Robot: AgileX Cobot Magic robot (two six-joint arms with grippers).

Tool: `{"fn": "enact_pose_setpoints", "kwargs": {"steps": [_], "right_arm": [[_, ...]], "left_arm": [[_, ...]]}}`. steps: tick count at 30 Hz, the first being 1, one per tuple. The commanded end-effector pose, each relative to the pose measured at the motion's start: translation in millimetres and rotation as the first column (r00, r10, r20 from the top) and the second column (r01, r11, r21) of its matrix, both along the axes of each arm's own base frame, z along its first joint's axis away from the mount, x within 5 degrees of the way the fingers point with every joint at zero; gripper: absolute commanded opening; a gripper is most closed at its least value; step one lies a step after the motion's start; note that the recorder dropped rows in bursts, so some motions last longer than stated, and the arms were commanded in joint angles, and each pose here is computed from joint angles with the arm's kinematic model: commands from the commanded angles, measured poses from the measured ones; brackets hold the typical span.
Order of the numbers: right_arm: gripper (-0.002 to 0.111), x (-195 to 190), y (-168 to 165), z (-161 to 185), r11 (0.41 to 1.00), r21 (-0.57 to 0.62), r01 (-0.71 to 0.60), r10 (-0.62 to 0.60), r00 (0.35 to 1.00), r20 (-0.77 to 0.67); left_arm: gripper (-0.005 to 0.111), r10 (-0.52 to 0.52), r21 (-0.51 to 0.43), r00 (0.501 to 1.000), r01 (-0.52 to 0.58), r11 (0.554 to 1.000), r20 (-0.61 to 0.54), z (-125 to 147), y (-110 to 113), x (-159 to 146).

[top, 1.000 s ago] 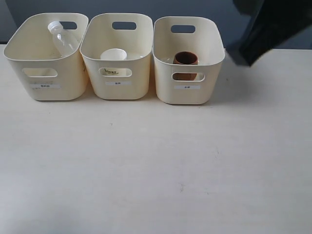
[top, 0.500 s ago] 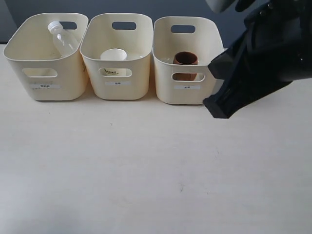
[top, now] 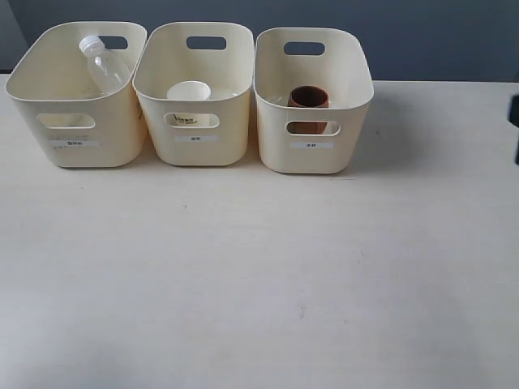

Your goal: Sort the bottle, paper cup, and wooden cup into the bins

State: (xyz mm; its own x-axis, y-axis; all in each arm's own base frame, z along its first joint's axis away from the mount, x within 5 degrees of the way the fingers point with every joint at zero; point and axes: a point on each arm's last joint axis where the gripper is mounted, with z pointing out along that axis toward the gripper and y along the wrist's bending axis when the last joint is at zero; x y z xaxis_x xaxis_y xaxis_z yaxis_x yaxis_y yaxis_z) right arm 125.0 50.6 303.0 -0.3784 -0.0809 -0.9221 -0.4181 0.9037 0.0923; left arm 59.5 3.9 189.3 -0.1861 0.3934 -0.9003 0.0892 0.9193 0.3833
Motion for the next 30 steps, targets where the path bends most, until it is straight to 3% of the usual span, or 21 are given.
{"fn": "enact_pose_setpoints", "kwargs": {"steps": [1, 4, 9, 16, 30], "right_arm": [[-0.001, -23, -29, -31, 0.977, 0.013, 0.215, -0.214, 0.968, 0.13], [-0.001, -37, -40, -50, 0.936, 0.093, 0.34, -0.351, 0.916, 0.191], [-0.001, -56, -50, -79, 0.891, 0.1, 0.443, -0.452, 0.845, 0.285], [-0.001, -68, -50, -99, 0.891, 0.059, 0.449, -0.437, 0.816, 0.378], [-0.001, -69, -49, -103, 0.899, -0.044, 0.435, -0.389, 0.842, 0.374]], "left_arm": [[0.0, -0.002, -0.004, 1.0, 0.002, 1.0, -0.005, -1, 0, 0], [0.0, -0.002, -0.004, 1.0, 0.002, 1.0, -0.005, -1, 0, 0], [0.0, -0.002, -0.004, 1.0, 0.002, 1.0, -0.005, -1, 0, 0], [0.0, -0.002, -0.004, 1.0, 0.002, 1.0, -0.005, -1, 0, 0], [0.0, -0.002, -0.004, 1.0, 0.002, 1.0, -0.005, -1, 0, 0]]}}
